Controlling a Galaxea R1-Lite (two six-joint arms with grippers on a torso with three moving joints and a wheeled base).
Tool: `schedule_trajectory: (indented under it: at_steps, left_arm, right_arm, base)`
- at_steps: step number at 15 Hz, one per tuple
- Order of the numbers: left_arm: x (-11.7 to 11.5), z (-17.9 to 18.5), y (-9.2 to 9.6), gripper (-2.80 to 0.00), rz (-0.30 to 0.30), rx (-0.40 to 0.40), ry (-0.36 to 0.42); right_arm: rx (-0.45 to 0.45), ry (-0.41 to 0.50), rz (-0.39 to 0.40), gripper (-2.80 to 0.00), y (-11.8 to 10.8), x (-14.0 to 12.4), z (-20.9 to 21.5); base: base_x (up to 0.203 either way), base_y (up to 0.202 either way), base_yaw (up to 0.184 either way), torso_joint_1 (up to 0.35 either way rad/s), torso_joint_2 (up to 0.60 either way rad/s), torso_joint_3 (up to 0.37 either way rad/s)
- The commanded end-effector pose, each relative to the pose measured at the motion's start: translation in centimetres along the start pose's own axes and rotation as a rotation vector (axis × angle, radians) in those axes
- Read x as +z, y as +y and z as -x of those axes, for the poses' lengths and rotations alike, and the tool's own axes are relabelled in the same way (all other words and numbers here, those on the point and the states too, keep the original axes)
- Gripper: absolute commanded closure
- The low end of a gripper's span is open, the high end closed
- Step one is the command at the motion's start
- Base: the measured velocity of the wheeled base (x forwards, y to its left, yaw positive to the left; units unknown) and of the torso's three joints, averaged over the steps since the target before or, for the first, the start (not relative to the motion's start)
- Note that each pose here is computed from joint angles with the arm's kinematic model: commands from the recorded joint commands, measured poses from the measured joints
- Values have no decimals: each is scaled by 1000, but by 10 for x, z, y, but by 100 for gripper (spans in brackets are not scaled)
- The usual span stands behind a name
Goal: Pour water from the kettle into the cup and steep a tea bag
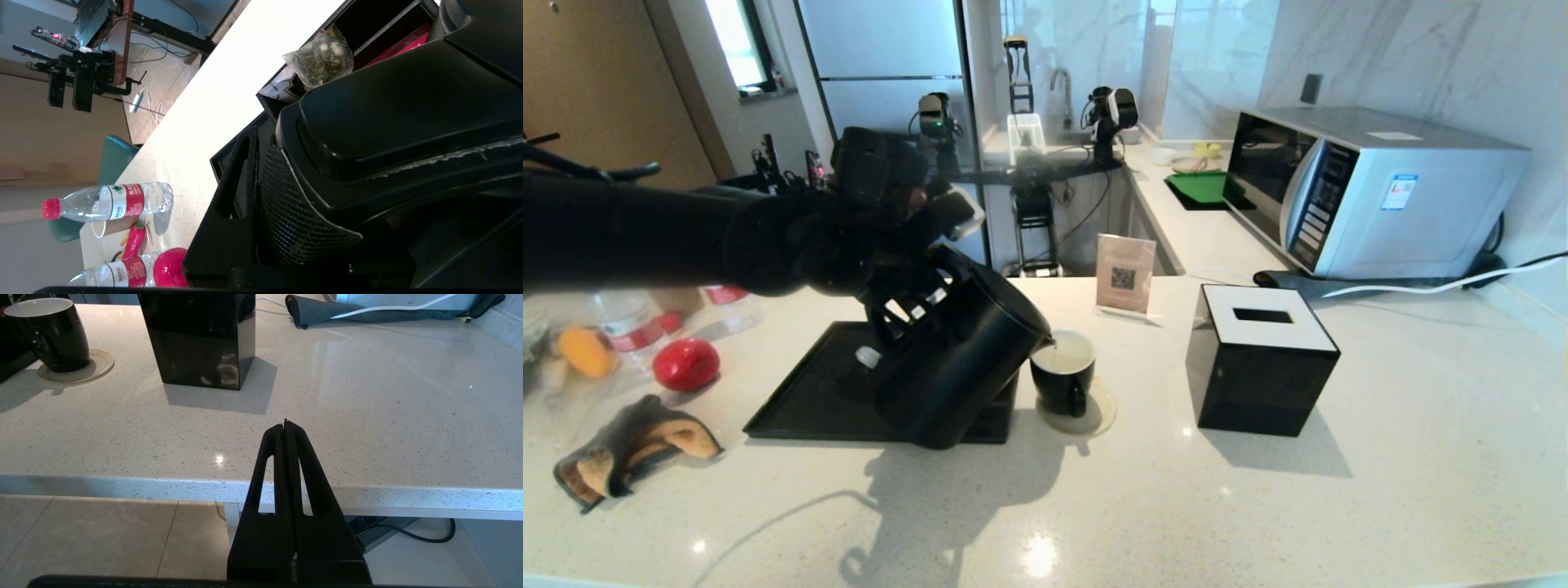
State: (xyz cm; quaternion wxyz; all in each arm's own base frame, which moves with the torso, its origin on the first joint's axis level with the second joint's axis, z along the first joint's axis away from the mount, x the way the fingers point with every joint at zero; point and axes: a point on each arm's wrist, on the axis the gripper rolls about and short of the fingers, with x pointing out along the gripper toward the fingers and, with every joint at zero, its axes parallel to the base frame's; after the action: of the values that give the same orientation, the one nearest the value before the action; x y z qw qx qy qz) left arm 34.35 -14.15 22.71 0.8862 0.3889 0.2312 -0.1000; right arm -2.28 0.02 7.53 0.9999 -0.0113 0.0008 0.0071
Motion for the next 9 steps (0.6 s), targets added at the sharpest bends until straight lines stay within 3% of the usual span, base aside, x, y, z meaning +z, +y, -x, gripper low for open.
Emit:
schedule_trajectory:
  at_steps: [1, 9]
  left_arm:
    - [0, 1, 1, 0, -7, 3, 1]
    - [0, 2, 1, 0, -18, 0, 5]
  right_arm:
    - [1, 0, 0, 0, 0, 0, 0]
    - [1, 0, 0, 0, 0, 0, 0]
  base:
    - [0, 0, 0, 0, 0, 0]
    - [0, 0, 0, 0, 0, 0]
